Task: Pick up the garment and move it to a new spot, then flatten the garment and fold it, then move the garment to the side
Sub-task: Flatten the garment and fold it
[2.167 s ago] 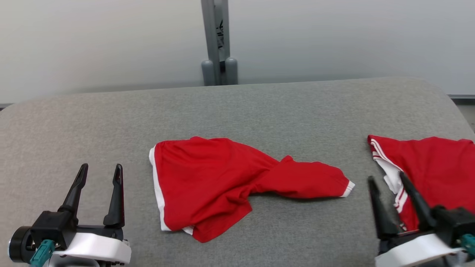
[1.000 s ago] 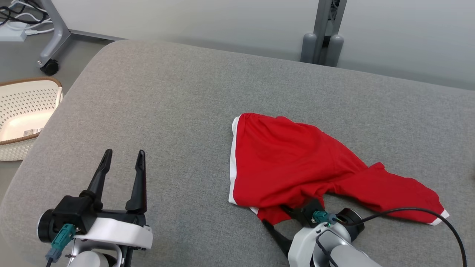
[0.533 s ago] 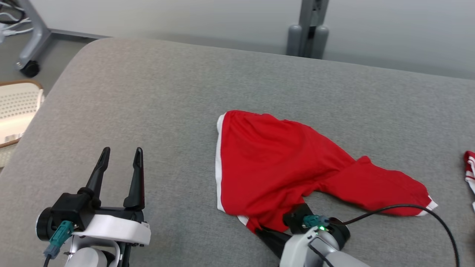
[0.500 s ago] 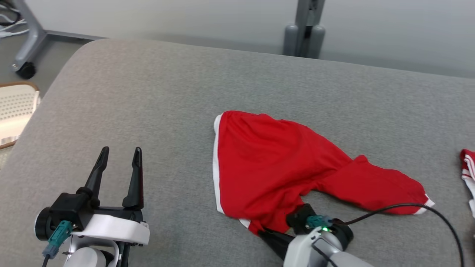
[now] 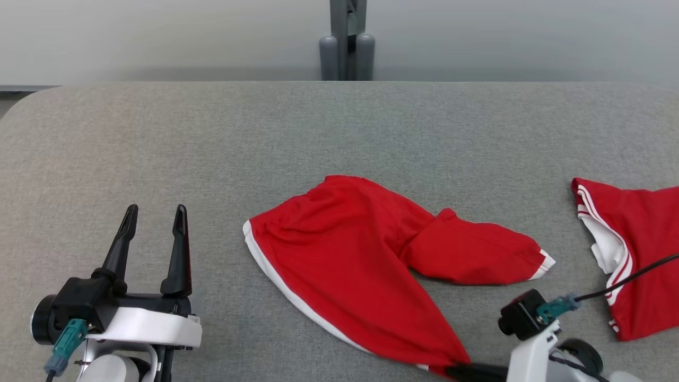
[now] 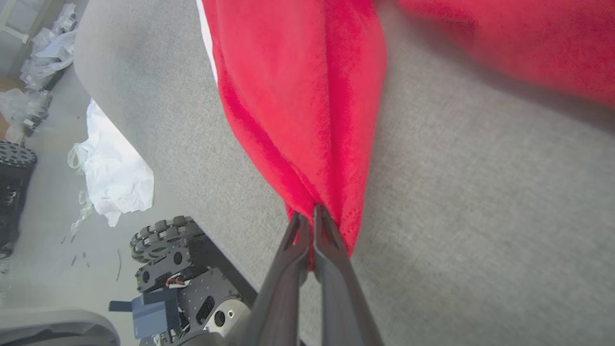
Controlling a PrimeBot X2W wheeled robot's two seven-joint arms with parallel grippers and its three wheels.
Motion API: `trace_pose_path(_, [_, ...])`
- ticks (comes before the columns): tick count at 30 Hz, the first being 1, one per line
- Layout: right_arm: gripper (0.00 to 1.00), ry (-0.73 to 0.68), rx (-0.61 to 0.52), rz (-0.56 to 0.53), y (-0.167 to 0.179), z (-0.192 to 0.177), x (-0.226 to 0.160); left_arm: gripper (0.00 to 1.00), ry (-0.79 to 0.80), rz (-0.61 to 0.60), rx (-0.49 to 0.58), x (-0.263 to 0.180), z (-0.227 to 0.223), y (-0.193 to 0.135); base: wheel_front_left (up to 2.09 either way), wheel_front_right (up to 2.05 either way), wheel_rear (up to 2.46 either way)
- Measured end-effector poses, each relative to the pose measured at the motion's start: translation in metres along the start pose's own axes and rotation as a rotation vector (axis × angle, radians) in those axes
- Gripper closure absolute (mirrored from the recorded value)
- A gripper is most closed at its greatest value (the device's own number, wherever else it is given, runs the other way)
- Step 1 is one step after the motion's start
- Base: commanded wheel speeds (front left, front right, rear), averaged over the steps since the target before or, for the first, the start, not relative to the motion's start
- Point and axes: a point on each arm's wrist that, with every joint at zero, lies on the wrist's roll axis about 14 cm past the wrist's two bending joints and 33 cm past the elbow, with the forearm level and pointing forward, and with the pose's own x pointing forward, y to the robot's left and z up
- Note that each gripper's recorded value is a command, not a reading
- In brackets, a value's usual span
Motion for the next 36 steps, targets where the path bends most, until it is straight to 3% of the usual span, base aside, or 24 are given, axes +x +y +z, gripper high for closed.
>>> trace_pose_path(6, [1.00, 0.000, 0.147, 0.129, 0.028, 0.013, -0.035, 0.00, 0.003, -0.025, 0.001, 0.005, -0.002, -0.008, 0.00, 0.00, 0.00])
trace_pose_path(10, [1.00, -0.136, 0.262, 0.268, 0.048, 0.058, -0.047, 0.00, 0.004, -0.028, -0.001, 0.006, -0.002, -0.009, 0.00, 0.00, 0.00])
trace_pose_path(14, [1.00, -0.291, 0.417, 0.342, 0.034, 0.102, -0.052, 0.00, 0.015, -0.026, -0.006, 0.006, -0.006, -0.010, 0.00, 0.00, 0.00])
trace_pose_path(18, [1.00, -0.387, 0.574, 0.290, -0.013, 0.123, -0.047, 0.00, 0.024, -0.029, -0.009, 0.006, -0.008, -0.011, 0.00, 0.00, 0.00])
trace_pose_path(21, [1.00, -0.387, 0.653, 0.180, -0.055, 0.117, -0.039, 0.00, 0.026, -0.028, -0.013, 0.008, -0.009, -0.011, 0.00, 0.00, 0.00])
trace_pose_path(27, [1.00, -0.365, 0.744, 0.051, -0.099, 0.102, -0.023, 0.00, 0.042, -0.034, -0.018, 0.012, -0.016, -0.013, 0.00, 0.00, 0.00])
trace_pose_path(28, [0.63, -0.379, 0.752, 0.027, -0.105, 0.102, -0.023, 0.00, 0.045, -0.035, -0.018, 0.013, -0.017, -0.013, 0.00, 0.00, 0.00])
trace_pose_path(29, [0.00, -0.402, 0.752, -0.007, -0.113, 0.102, -0.024, 0.00, 0.048, -0.036, -0.019, 0.014, -0.018, -0.014, 0.00, 0.00, 0.00])
trace_pose_path(36, [0.00, -0.628, 0.733, -0.217, -0.160, 0.110, -0.056, 0.00, 0.046, -0.048, -0.020, 0.020, -0.020, -0.018, 0.00, 0.00, 0.00])
